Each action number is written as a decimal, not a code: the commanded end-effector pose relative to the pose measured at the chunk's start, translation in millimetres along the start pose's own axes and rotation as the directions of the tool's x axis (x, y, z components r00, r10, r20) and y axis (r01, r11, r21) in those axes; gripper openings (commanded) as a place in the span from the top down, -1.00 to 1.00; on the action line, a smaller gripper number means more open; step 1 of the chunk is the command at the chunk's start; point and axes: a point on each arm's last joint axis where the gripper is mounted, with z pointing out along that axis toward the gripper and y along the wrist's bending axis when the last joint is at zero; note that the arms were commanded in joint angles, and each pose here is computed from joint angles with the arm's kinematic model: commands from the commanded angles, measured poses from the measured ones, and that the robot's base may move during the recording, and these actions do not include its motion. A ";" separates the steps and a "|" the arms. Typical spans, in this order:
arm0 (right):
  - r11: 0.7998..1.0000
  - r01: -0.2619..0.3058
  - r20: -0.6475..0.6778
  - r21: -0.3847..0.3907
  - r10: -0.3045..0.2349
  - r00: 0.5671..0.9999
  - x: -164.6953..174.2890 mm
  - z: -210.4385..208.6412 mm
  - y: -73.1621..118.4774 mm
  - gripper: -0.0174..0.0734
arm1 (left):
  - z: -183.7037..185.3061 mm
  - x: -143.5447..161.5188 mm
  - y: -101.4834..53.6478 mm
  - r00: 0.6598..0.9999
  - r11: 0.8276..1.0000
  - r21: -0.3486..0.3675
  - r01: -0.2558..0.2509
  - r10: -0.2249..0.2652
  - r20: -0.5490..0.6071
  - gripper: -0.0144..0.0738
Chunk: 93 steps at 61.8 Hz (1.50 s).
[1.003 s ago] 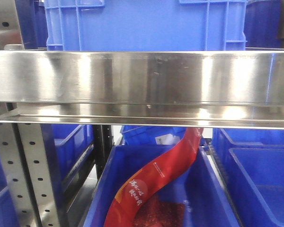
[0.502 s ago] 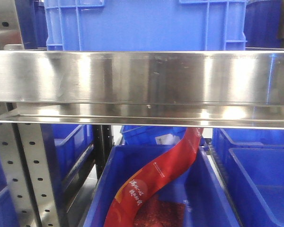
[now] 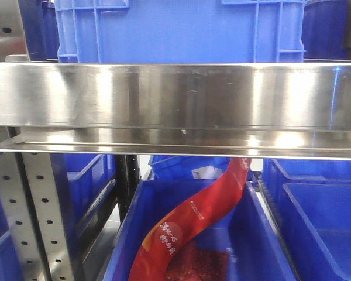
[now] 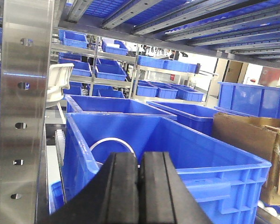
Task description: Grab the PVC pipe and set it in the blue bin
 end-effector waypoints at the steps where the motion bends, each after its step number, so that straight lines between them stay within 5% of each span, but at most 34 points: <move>1: 1.000 0.003 0.010 0.004 -0.003 1.000 -0.3 -0.3 -0.2 0.99 | -0.9 -2.6 -0.1 1.000 1.000 0.001 0.006 -0.006 0.028 0.92; 15: 1.000 0.003 0.010 0.004 -0.003 1.000 -0.3 -0.3 -0.2 0.99 | -0.7 -1.2 0.1 1.000 1.000 0.001 0.006 -0.006 0.025 0.92; 19: 1.000 0.003 0.010 0.004 -0.003 1.000 -0.3 -0.3 -0.2 0.99 | -0.2 4.5 1.0 1.000 1.000 -0.003 -0.030 0.030 0.003 0.92; 22: 1.000 0.003 0.010 0.004 -0.003 1.000 -0.3 -0.3 -0.2 0.99 | 0.7 16.0 4.0 0.998 0.998 -0.016 -0.059 0.059 -0.030 0.92; 38: 1.000 0.003 0.010 0.004 -0.003 1.000 -0.3 -0.3 -0.2 0.99 | -26.3 90.0 28.4 0.992 0.988 -0.137 -0.072 0.056 -0.116 0.92; 58: 1.000 0.003 0.010 0.004 -0.003 1.000 -0.3 -0.3 -0.2 0.99 | -89.2 147.9 46.8 0.996 0.929 -0.359 -0.091 0.079 -0.050 0.92; 68: 1.000 0.003 0.010 0.004 -0.003 1.000 -0.3 -0.3 -0.2 0.99 | -103.6 170.3 48.9 0.995 0.911 -0.401 -0.095 0.095 -0.019 0.92; 93: 1.000 0.003 0.012 0.004 -0.003 1.000 -0.5 -0.3 -0.2 0.99 | -106.0 177.3 44.4 0.996 0.941 -0.326 -0.087 0.094 0.004 0.92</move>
